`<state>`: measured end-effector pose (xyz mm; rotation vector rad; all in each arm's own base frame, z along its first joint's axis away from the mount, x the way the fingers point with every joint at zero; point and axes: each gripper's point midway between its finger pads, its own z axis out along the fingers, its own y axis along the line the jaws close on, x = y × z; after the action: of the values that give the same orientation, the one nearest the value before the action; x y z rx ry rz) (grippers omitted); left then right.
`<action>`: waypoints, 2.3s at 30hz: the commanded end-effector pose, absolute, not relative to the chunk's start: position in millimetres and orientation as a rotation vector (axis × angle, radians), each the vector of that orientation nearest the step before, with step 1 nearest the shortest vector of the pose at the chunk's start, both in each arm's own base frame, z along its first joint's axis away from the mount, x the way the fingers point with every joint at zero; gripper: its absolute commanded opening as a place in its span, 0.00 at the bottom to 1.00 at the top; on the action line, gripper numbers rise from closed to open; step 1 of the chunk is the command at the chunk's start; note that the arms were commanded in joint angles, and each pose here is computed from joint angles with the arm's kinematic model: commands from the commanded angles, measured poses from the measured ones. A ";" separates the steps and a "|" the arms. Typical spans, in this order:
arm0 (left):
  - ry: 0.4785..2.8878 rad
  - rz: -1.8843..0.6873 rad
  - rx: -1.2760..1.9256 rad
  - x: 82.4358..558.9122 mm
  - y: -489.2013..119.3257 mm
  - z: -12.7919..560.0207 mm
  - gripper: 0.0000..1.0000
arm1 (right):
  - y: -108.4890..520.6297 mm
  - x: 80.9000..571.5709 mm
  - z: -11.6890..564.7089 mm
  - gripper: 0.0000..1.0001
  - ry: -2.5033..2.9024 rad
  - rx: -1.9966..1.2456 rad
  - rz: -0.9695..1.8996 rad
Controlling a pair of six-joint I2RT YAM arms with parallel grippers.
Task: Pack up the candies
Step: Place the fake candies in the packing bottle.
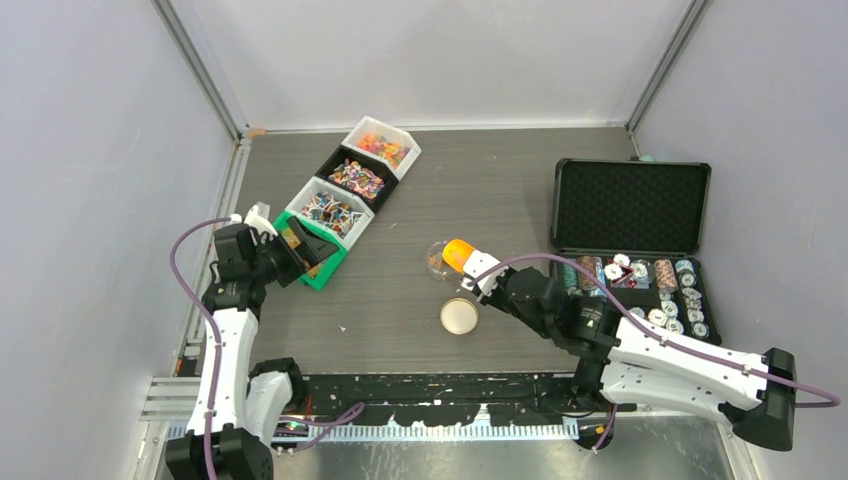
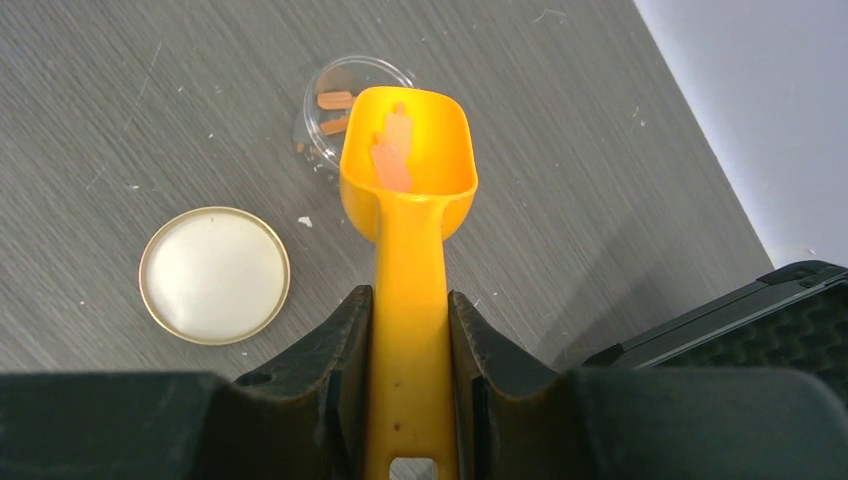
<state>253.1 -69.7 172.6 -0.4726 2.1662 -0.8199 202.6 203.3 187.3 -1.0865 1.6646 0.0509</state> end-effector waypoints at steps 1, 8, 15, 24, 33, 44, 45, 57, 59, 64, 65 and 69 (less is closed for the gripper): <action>2.129 -0.828 -0.405 257.0 -72.8 183.4 1.00 | 205.8 201.7 206.4 0.00 1.670 -1.064 0.081; 2.131 -0.829 -0.407 256.7 -73.2 182.3 1.00 | 204.8 198.7 198.5 0.01 1.714 -1.113 0.065; 2.133 -0.811 -0.412 255.9 -71.6 182.0 1.00 | 202.0 200.5 196.7 0.01 1.766 -1.149 0.012; 2.132 -0.783 -0.433 256.5 -67.8 177.9 1.00 | 199.3 203.1 206.1 0.01 1.778 -1.156 -0.027; 2.135 -0.735 -0.461 256.3 -61.5 177.7 1.00 | 198.6 205.0 217.6 0.00 1.794 -1.185 -0.061; 2.143 -0.701 -0.481 255.7 -57.2 175.9 1.00 | 208.4 207.5 216.7 0.00 1.851 -1.284 -0.108; 2.146 -0.698 -0.484 255.3 -57.0 175.0 1.00 | 208.7 208.0 217.0 0.00 1.855 -1.292 -0.115; 2.153 -0.672 -0.493 254.7 -54.0 174.1 1.00 | 214.4 211.2 221.8 0.01 1.890 -1.409 -0.186; 2.154 -0.671 -0.493 254.8 -53.9 173.7 1.00 | 215.3 211.4 223.5 0.01 1.891 -1.413 -0.185; 2.164 -0.653 -0.489 253.4 -52.2 174.7 1.00 | 215.2 212.1 230.1 0.01 1.889 -1.406 -0.187; 2.165 -0.647 -0.489 253.3 -51.6 175.0 1.00 | 215.1 211.8 232.2 0.01 1.891 -1.404 -0.185; 2.185 -0.574 -0.522 250.4 -42.0 175.1 1.00 | 216.2 211.3 241.6 0.00 1.891 -1.394 -0.174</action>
<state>248.3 -51.9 157.4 -0.5445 2.2110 -0.6577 207.9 213.1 216.8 -1.4358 1.9196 -0.1930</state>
